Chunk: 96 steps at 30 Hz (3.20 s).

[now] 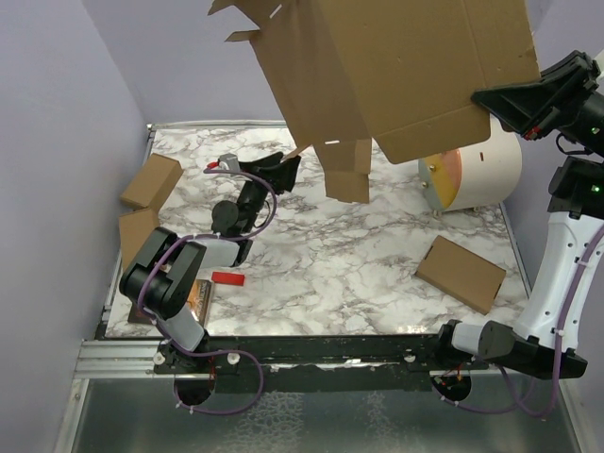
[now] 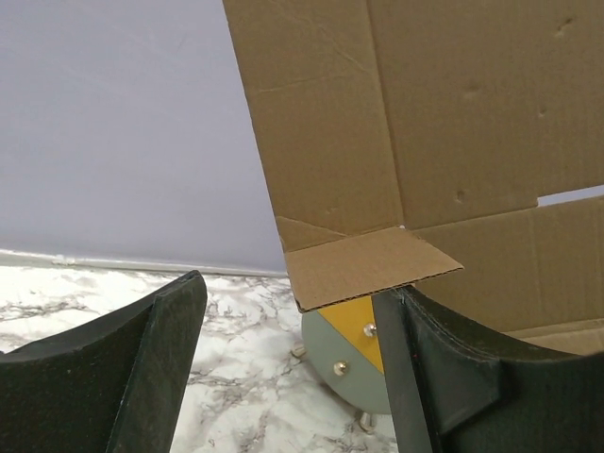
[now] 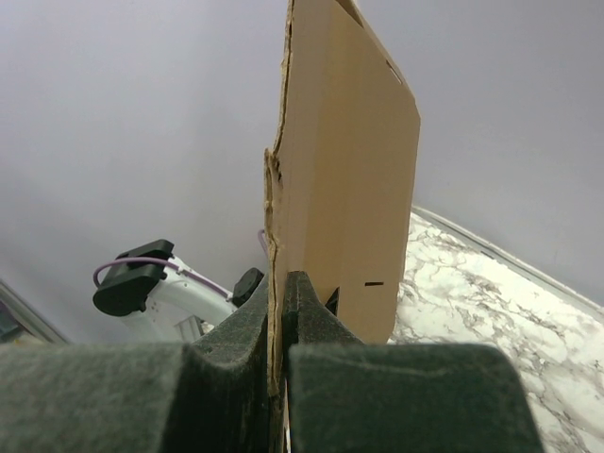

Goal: Fold the paper box

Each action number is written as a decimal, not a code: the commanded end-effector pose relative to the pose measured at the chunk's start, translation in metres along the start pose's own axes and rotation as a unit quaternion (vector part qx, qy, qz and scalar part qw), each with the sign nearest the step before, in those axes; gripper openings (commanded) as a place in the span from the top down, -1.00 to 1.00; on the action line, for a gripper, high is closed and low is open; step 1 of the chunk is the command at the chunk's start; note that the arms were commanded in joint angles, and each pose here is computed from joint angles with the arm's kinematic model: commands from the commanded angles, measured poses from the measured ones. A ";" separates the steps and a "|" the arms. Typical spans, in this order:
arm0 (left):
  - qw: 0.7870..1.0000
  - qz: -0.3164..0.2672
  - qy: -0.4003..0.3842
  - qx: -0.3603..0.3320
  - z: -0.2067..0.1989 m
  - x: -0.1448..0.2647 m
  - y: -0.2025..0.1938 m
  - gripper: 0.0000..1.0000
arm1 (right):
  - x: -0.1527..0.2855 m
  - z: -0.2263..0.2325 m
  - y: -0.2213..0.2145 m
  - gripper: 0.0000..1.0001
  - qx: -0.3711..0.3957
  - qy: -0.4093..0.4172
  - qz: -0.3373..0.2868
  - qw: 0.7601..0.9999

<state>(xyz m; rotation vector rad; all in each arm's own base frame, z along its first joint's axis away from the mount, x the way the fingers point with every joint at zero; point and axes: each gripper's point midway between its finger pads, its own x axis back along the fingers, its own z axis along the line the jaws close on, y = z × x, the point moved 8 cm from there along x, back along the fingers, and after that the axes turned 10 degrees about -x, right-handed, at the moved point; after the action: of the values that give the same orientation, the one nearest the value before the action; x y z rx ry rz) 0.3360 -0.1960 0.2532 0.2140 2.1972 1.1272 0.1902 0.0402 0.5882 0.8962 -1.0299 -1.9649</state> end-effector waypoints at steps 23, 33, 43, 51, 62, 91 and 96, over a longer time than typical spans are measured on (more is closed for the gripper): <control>0.983 -0.158 -0.050 0.082 -0.018 -0.037 0.050 -0.53 | 0.002 0.026 0.001 0.98 0.014 0.006 -0.011 1.000; 0.979 -0.155 -0.059 0.116 -0.012 -0.046 0.046 -0.53 | 0.002 0.026 0.000 0.99 0.012 0.006 -0.011 1.000; 0.974 -0.123 -0.120 0.146 -0.017 -0.060 0.039 -0.56 | 0.002 0.023 0.000 0.99 0.009 0.005 -0.011 1.000; 0.963 -0.078 -0.195 0.168 -0.017 -0.072 0.037 -0.56 | 0.002 0.024 -0.001 0.98 0.009 0.006 -0.012 1.000; 0.954 -0.061 -0.227 0.183 -0.016 -0.084 0.032 -0.53 | 0.002 0.028 0.001 0.98 0.012 0.007 -0.015 1.000; 0.992 -0.001 -0.090 0.093 0.014 0.070 0.096 -0.40 | 0.018 -0.059 -0.050 0.98 0.127 -0.035 0.060 0.989; 0.994 0.087 -0.049 0.047 0.012 0.073 0.121 -0.41 | 0.026 -0.067 -0.069 0.98 0.159 -0.035 0.097 0.982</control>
<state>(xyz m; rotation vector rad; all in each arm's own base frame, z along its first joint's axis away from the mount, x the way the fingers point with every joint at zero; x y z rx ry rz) 0.2799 -0.0887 0.2871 0.4017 2.2437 0.8918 0.2265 0.0216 0.5061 0.8242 -1.2988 -1.8472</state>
